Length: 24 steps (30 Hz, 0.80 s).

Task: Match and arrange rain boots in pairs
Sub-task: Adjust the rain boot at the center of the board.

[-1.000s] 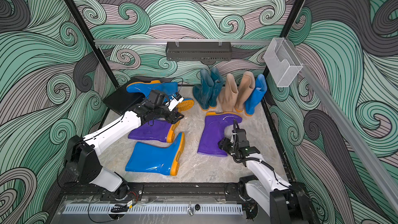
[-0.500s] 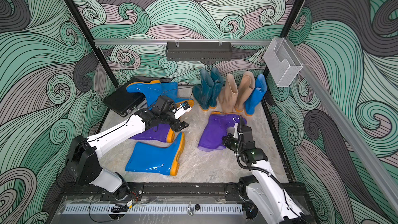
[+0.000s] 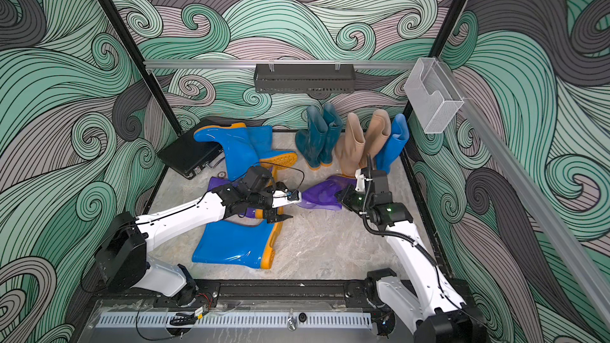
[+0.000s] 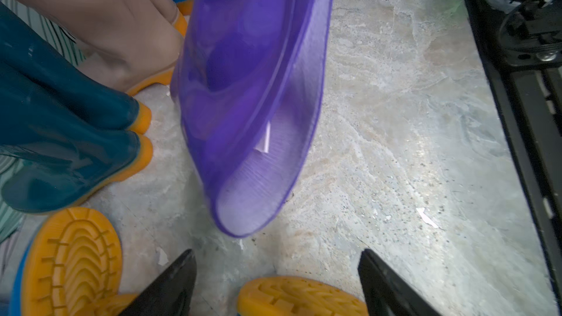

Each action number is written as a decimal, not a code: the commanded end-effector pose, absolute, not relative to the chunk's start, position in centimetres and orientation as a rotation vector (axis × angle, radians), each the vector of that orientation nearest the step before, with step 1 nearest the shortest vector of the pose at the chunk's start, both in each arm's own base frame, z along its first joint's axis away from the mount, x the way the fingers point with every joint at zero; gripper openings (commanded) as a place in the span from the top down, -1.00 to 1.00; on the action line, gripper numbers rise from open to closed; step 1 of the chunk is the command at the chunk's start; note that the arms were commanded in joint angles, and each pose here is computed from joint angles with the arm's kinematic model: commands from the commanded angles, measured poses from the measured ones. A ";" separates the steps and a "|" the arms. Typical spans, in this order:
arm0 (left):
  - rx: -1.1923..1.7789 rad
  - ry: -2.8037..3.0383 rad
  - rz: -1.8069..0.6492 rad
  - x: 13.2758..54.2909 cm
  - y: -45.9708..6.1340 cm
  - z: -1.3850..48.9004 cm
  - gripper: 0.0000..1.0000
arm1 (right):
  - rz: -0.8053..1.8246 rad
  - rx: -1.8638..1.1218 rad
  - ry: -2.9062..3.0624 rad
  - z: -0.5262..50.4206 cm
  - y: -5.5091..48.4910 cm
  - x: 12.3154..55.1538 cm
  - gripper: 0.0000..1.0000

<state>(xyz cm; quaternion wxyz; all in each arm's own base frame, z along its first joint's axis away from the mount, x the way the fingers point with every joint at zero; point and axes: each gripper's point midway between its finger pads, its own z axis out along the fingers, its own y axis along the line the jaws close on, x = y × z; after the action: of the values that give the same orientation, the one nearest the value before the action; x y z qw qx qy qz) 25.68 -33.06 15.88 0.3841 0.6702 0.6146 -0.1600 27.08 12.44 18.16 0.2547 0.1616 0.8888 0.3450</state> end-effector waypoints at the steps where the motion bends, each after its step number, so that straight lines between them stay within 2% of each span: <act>1: 1.702 1.424 -0.392 26.8 -34.9 18.4 -0.70 | 1.009 0.372 2.390 19.9 13.4 27.3 0.98; 5: 1.800 1.392 -0.511 25.5 -36.5 18.0 -0.55 | 1.016 0.373 2.388 20.2 13.5 27.6 0.97; 13: 1.872 1.289 -0.489 24.4 -36.6 17.3 -0.57 | 1.038 0.341 2.395 20.8 14.0 28.1 0.95; 18: 1.888 1.287 -0.431 24.8 -36.2 16.6 -0.62 | 1.052 0.332 2.403 20.9 14.3 28.4 0.94; 22: 1.908 1.294 -0.379 26.3 -37.1 15.8 -0.54 | 1.051 0.324 2.401 21.0 14.3 28.5 0.94; 24: 1.877 1.300 -0.378 27.0 -37.8 16.3 -0.43 | 1.053 0.315 2.398 21.2 14.4 28.6 0.94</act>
<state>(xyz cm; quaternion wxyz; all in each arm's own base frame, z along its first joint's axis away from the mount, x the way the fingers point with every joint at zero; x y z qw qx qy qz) 26.01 -36.77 15.74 0.3917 0.7424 0.5193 -0.1605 28.20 13.58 19.10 0.2343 0.1427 0.8904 0.3633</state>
